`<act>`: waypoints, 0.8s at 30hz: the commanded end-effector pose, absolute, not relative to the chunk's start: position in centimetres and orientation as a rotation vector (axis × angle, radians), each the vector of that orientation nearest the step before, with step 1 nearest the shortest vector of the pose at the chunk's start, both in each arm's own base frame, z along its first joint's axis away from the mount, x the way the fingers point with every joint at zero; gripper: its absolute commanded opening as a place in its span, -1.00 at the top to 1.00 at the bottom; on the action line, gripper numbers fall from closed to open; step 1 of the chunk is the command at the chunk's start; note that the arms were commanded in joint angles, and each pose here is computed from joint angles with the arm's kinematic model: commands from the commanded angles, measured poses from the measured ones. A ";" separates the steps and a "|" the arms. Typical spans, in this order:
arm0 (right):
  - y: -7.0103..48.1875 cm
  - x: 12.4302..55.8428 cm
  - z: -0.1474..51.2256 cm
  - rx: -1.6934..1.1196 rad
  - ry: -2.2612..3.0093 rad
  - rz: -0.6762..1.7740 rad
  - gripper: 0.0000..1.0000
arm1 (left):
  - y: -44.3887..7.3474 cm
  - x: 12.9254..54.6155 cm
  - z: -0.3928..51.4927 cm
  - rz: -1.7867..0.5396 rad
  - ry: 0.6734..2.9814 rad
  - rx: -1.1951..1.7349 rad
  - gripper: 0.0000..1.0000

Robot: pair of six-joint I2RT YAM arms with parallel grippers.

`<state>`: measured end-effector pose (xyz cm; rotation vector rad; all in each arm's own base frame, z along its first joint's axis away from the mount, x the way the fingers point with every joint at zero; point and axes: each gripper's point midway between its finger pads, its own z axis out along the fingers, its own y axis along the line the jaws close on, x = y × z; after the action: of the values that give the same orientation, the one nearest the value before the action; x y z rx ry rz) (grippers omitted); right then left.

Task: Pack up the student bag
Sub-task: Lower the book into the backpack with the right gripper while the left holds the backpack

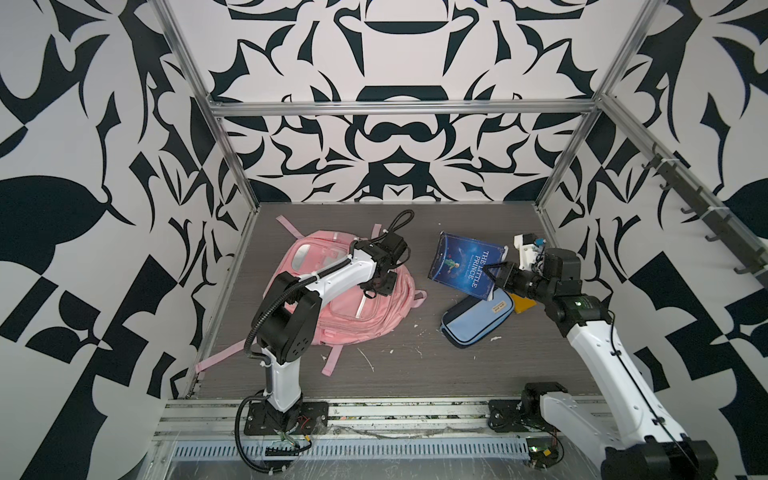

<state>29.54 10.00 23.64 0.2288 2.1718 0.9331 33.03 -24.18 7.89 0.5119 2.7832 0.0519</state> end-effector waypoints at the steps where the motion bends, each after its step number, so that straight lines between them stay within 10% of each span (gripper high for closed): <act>1: 10.3 29.8 26.3 0.155 2.076 0.938 1.00 | -22.7 32.8 7.6 0.180 2.783 0.564 0.51; 4: 10.4 29.7 26.5 0.145 2.072 0.948 1.00 | -23.4 32.9 9.3 0.106 2.756 0.575 0.98; 24: 15.2 29.9 29.3 0.274 2.016 1.343 1.00 | -23.0 33.0 31.5 -1.149 2.211 0.429 1.00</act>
<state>29.59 12.85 25.97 0.3483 2.1202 1.2319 34.53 -20.03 26.93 0.2409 2.4140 -0.8927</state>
